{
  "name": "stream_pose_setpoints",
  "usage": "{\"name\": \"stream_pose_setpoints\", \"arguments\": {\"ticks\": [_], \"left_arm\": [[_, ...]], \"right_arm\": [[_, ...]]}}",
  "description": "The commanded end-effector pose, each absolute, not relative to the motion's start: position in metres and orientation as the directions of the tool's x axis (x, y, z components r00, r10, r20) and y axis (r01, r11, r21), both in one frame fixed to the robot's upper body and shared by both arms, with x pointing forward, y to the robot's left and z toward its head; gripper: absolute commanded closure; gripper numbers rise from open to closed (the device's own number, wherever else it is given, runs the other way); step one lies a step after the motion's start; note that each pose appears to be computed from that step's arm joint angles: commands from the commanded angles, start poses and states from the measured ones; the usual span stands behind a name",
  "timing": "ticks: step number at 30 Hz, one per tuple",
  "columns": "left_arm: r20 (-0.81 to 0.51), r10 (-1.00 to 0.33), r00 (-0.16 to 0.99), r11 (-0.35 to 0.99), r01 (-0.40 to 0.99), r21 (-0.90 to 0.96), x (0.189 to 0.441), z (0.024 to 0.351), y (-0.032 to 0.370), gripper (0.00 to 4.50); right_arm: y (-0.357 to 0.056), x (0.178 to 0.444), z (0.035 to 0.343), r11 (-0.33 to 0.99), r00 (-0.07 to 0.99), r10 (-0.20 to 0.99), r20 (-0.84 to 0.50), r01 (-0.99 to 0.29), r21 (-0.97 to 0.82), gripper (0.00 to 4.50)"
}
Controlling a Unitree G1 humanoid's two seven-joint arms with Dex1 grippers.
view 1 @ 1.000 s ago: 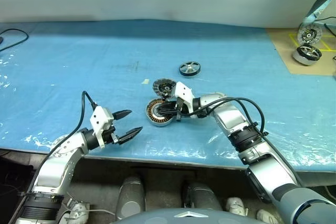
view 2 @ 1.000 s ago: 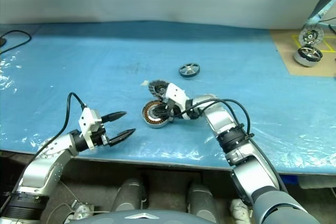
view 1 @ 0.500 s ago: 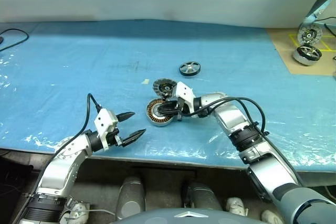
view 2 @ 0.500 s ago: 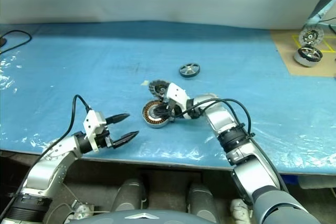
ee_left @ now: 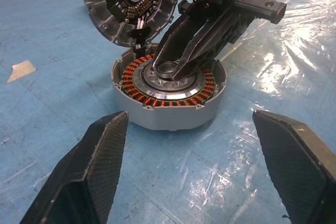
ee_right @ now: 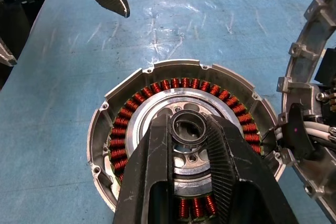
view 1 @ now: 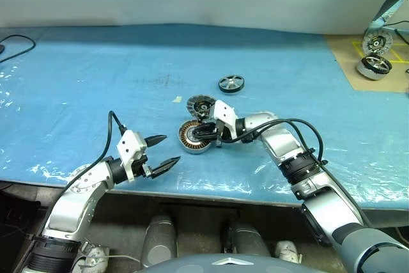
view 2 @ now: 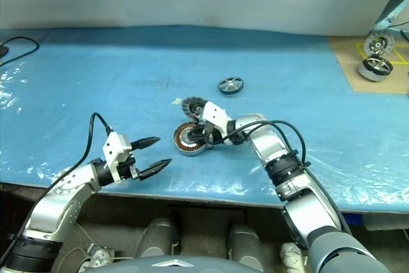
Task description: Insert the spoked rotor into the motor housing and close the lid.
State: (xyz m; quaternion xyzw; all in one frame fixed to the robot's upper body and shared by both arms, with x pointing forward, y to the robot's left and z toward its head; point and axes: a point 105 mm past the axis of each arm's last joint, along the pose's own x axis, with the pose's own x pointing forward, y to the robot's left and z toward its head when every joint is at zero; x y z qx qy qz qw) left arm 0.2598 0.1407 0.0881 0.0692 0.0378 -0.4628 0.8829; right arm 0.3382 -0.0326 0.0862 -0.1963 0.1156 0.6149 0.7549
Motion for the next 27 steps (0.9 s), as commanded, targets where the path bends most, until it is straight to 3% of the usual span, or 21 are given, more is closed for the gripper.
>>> {"name": "stream_pose_setpoints", "arguments": {"ticks": [1, 15, 21, 27], "left_arm": [[-0.115, -0.813, 0.571, 0.561, 0.820, 0.113, 0.262, 0.094, 0.146, 0.51], [-0.108, -0.824, 0.557, 0.546, 0.830, 0.117, 0.259, 0.103, 0.132, 0.51], [-0.104, -0.825, 0.555, 0.545, 0.831, 0.115, 0.263, 0.110, 0.131, 0.51], [-0.102, -0.820, 0.563, 0.554, 0.826, 0.107, 0.261, 0.110, 0.133, 0.51]], "right_arm": [[-0.034, 0.338, 0.082, 0.179, 0.220, 0.877, -0.427, -0.975, -0.135, 2.63], [-0.032, 0.337, 0.116, 0.193, 0.209, 0.928, -0.309, -0.978, -0.084, 2.63], [-0.030, 0.337, 0.113, 0.208, 0.218, 0.929, -0.298, -0.976, -0.067, 4.49], [-0.029, 0.339, 0.106, 0.222, 0.225, 0.922, -0.316, -0.974, -0.046, 4.49]]}}
